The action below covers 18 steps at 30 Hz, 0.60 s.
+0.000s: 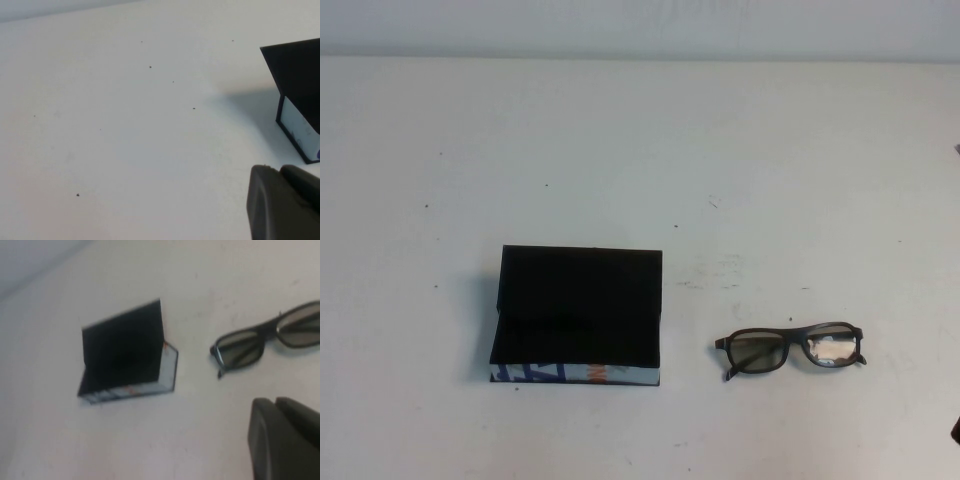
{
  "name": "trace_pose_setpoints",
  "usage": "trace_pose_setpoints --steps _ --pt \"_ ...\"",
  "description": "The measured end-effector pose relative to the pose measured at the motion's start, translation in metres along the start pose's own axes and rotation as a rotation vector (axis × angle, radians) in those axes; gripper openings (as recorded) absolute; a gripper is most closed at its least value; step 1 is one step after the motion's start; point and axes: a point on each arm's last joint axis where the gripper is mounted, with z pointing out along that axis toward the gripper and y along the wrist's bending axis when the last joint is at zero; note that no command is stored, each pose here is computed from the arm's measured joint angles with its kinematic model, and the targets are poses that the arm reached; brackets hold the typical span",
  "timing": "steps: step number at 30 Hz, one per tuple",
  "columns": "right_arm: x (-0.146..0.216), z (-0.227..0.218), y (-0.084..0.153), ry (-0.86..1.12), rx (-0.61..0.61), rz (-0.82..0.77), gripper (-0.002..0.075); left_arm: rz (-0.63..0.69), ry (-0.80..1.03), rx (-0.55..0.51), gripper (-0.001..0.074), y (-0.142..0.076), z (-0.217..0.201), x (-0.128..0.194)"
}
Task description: Return glasses to glasses case
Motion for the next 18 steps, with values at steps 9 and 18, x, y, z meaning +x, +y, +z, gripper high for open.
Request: trace_pose_setpoints --steps 9,18 --pt "-0.061 0.031 0.024 0.422 0.11 -0.257 -0.0013 0.0 0.0 0.0 0.0001 0.0 0.0 0.0" --pt "-0.078 0.086 0.036 0.68 0.025 -0.602 -0.0013 0.0 0.0 0.0 0.0001 0.0 0.0 0.0"
